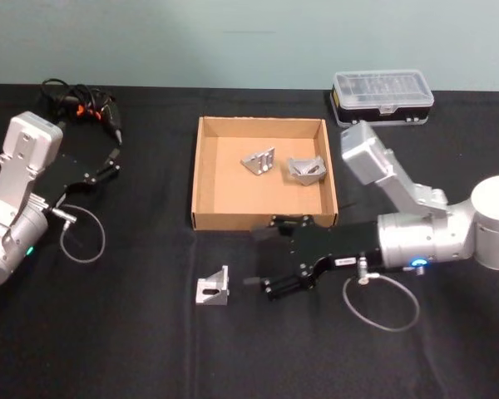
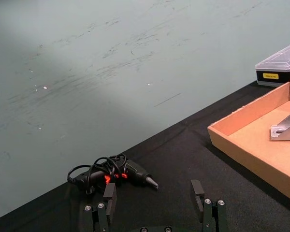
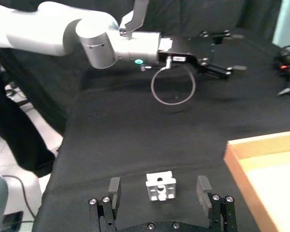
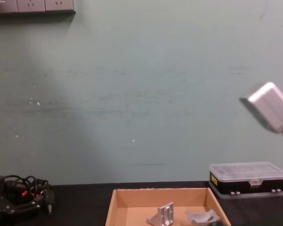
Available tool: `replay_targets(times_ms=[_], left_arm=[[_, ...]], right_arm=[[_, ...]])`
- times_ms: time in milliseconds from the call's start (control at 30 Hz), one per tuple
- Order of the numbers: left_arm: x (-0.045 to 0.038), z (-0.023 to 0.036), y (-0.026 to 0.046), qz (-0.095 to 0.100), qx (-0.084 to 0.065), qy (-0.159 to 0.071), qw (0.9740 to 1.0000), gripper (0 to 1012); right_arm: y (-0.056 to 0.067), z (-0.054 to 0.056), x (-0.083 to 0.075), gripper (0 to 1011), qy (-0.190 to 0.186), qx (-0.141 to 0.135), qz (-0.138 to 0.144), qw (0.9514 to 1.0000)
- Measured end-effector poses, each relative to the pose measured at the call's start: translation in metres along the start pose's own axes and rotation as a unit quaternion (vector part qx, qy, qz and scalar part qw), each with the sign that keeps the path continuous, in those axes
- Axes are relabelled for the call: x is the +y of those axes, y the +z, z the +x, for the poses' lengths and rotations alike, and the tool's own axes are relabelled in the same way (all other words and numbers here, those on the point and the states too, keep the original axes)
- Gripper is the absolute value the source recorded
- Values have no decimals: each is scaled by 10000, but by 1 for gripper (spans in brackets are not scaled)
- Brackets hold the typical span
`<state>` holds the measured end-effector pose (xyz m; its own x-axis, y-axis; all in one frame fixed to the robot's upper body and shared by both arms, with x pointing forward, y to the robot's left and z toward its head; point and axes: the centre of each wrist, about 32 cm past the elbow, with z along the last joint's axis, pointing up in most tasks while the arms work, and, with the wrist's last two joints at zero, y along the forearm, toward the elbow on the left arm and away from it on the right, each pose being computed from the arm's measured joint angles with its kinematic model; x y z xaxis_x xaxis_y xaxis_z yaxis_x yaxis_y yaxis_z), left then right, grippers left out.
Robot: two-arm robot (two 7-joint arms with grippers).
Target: Use one hand to pick up the angle iron from the table and place it into the box.
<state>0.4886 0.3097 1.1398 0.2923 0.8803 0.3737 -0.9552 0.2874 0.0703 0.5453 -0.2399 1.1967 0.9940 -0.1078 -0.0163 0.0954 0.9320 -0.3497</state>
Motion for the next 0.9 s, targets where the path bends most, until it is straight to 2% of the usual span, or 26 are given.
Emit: replay_targets(times_ms=[367,633,900], left_arm=[[0,0,0,-1,0,0,10000,1000],[0,0,0,0,0,0,10000,1000],[0,0,0,0,0,0,10000,1000]], right_arm=[[-11,-18,321,1002,169,-79,-196,9996],[-38,-29,510,1000,7,-81,-327,9994],[-36,-42,628,1000,-167,-56,-505,9986]])
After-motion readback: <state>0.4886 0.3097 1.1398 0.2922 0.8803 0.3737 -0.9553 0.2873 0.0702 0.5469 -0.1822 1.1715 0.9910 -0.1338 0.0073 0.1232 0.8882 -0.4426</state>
